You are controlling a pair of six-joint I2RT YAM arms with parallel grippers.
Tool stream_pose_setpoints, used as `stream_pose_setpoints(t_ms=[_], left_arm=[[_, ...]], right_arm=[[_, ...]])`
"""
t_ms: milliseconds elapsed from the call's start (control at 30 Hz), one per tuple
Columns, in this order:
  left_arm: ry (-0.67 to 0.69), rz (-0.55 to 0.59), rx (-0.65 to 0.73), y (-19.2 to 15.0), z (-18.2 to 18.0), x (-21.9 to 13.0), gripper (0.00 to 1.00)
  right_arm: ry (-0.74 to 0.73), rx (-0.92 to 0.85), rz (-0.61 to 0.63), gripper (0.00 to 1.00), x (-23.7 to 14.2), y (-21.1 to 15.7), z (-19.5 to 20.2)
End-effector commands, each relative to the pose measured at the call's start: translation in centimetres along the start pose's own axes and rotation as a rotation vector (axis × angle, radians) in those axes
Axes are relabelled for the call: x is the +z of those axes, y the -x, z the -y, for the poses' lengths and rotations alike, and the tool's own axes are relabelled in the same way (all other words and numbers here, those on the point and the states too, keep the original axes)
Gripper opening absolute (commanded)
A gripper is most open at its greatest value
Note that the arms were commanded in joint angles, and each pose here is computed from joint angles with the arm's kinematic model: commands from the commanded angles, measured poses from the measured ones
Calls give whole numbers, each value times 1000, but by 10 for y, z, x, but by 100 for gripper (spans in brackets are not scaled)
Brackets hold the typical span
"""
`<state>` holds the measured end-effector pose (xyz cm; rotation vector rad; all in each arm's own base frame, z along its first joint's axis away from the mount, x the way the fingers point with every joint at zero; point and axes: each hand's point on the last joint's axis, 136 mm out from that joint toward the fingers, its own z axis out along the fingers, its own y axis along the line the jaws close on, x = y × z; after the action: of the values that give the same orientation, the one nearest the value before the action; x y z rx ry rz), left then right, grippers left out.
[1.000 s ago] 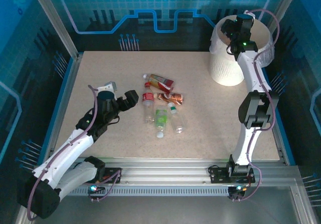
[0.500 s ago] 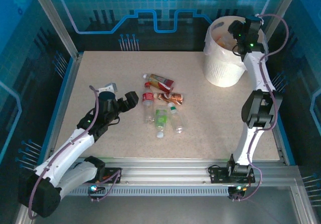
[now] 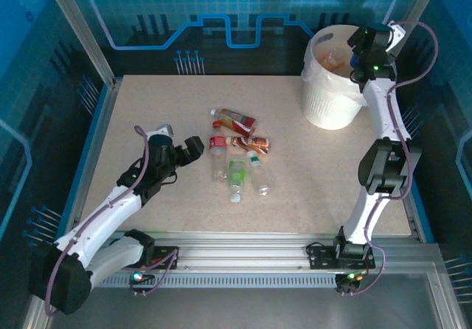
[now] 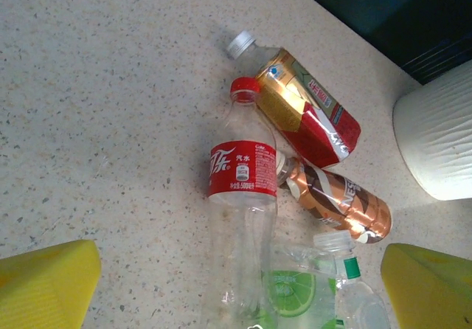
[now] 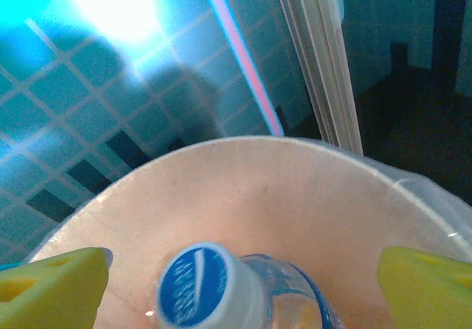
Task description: Put the plastic bottles in the bin
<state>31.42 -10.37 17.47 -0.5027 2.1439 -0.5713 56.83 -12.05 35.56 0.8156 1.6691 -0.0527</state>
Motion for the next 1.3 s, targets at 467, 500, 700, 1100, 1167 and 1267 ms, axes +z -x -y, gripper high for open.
stream_pose_setpoints(t_ms=[467,500,700,1100,1167,1267], left_arm=[[57,-31,-79,-3,-12,3,99],[66,-32,-88,-4,-14,4,99],[106,-46,-160,-8,-25,10,99],[131,-93,-225,-16,-29,21,99],[126,-96,-227,-17,-28,23,99],[109,-108,-229,-18,-25,24,99]], right_arm=[[472,-341,-144,100,-117,1,-91],[528,-369,-188,100,-129,-12,-96],[694,-481,-405,100,-189,-99,-108],[605,-571,-825,100,-290,-294,-45],[625,-617,-876,100,-304,-316,-35],[622,-762,-972,100,-322,-346,-16]])
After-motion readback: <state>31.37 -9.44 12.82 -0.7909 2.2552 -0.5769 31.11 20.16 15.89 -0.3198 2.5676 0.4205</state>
